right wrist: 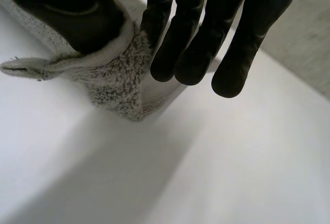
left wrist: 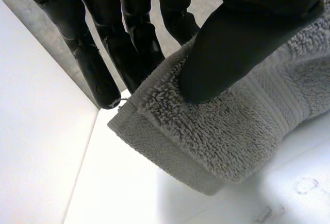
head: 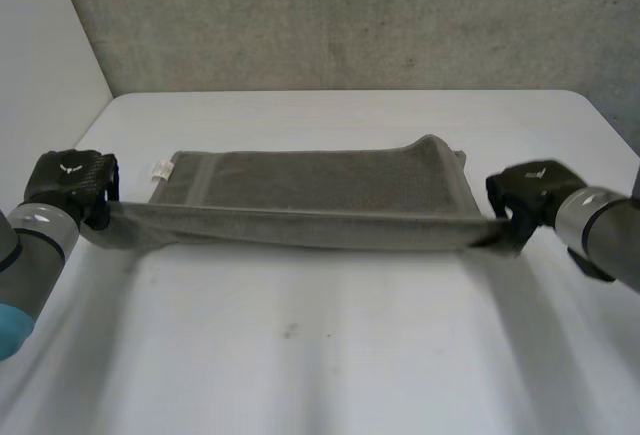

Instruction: Fold the towel.

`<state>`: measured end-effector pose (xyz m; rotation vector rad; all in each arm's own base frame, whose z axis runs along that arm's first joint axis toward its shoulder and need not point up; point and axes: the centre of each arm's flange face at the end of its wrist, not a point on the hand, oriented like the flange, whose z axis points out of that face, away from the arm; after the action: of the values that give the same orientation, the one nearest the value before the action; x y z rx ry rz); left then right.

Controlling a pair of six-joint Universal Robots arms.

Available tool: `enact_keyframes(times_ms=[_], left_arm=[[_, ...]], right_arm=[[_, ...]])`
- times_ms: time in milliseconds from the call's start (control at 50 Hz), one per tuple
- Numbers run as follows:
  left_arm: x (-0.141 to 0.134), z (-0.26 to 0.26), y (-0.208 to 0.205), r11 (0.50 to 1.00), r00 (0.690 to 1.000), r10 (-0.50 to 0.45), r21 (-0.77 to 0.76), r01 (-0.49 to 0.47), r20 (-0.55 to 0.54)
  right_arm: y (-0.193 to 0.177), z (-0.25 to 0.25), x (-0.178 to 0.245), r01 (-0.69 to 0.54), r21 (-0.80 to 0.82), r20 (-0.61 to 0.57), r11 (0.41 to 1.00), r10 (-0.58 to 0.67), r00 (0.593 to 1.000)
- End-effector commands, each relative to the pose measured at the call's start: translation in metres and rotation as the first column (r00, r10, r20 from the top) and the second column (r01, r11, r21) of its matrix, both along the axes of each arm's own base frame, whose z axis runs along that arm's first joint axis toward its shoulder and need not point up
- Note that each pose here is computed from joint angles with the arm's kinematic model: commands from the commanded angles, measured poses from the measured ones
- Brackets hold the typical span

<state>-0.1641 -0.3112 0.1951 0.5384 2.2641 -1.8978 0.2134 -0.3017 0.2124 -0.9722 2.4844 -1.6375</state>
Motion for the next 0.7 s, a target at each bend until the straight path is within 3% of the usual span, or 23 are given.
enact_keyframes(times_ms=[20, 140, 200, 240, 300, 340, 580, 700], left_arm=[[-0.003, 0.041, 0.009, 0.993, 1.000, -0.013, -0.117, 0.011, -0.018], [-0.002, 0.062, 0.017, 0.983, 1.000, -0.015, -0.183, 0.010, -0.026], [-0.003, 0.058, 0.020, 0.986, 1.000, -0.019, -0.168, 0.014, -0.024], [-0.005, 0.046, 0.026, 0.991, 0.999, -0.032, -0.129, 0.029, -0.018], [-0.006, 0.040, 0.028, 0.993, 0.999, -0.047, -0.109, 0.045, -0.018], [-0.008, 0.023, 0.028, 0.996, 0.997, -0.070, -0.052, 0.069, -0.016], [-0.007, 0.017, 0.040, 0.997, 0.997, -0.077, 0.000, 0.077, -0.006], [-0.006, 0.028, 0.064, 0.994, 0.995, -0.102, 0.032, 0.102, -0.014]], right_arm=[[-0.001, 0.092, -0.011, 0.022, -0.375, 0.030, 0.927, -0.012, 0.999], [0.016, 0.121, -0.010, -0.006, -0.510, -0.001, 0.860, 0.006, 1.000], [0.021, 0.104, -0.011, -0.055, -0.462, -0.100, 0.885, 0.010, 0.995], [0.025, 0.071, -0.011, -0.136, -0.340, -0.250, 0.930, 0.050, 0.967], [0.025, 0.055, -0.012, -0.163, -0.283, -0.319, 0.945, 0.068, 0.945], [0.024, 0.035, -0.012, -0.203, -0.209, -0.405, 0.957, 0.104, 0.908], [0.023, 0.031, -0.020, -0.182, -0.178, -0.451, 0.967, 0.084, 0.889], [0.049, 0.056, -0.023, -0.198, -0.159, -0.432, 0.967, 0.112, 0.895]])
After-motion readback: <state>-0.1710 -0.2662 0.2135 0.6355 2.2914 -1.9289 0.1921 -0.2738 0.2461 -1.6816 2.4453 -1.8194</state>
